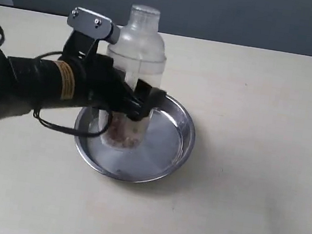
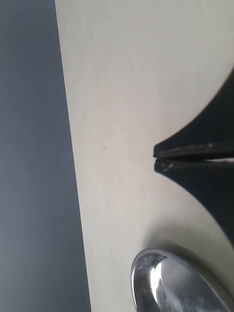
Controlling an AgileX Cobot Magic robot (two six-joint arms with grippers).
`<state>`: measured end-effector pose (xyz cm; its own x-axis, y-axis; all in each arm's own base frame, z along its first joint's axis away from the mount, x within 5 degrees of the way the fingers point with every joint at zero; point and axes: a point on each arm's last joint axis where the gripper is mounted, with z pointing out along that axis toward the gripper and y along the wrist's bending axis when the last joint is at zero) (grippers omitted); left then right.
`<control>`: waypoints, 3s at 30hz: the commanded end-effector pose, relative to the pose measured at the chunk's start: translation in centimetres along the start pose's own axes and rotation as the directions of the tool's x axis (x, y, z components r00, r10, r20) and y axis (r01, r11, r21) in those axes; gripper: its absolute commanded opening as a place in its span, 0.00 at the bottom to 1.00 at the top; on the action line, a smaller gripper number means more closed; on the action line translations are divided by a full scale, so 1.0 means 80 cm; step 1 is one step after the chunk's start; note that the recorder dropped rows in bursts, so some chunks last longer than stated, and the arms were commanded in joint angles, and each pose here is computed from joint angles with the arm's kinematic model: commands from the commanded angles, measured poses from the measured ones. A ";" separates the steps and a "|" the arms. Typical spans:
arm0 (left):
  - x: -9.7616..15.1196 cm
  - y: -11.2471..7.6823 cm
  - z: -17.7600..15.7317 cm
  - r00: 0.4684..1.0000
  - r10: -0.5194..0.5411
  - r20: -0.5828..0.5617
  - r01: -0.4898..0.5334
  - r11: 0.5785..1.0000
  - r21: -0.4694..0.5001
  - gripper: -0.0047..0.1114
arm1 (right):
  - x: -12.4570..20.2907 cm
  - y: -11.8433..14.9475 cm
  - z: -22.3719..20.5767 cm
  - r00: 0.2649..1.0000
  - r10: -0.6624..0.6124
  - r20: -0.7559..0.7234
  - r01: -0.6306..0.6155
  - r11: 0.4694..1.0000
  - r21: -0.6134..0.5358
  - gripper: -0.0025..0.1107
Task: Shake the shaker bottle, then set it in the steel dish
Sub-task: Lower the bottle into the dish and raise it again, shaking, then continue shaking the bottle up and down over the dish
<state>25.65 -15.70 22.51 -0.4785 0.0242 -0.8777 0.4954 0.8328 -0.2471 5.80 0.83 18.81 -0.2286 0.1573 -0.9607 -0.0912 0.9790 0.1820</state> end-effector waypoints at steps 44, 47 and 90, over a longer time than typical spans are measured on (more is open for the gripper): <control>-0.097 -0.035 -0.040 0.933 0.184 0.311 -0.212 0.976 0.058 0.04 | -0.001 0.000 0.000 1.000 -0.005 0.006 0.005 1.000 -0.003 0.01; -0.023 -0.007 0.007 0.992 0.106 0.069 -0.108 0.994 0.018 0.04 | -0.001 0.000 0.000 1.000 -0.005 0.006 0.005 1.000 -0.003 0.01; -0.025 -0.009 0.010 0.986 0.041 0.161 -0.046 0.999 0.024 0.04 | -0.001 0.000 0.000 1.000 -0.005 0.007 0.005 1.000 -0.003 0.01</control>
<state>27.01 -16.51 21.99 -0.4232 0.0552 -0.9044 0.5010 0.8459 -0.1828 5.80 0.83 18.81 -0.2287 0.1573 -0.9607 -0.0912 0.9790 0.1820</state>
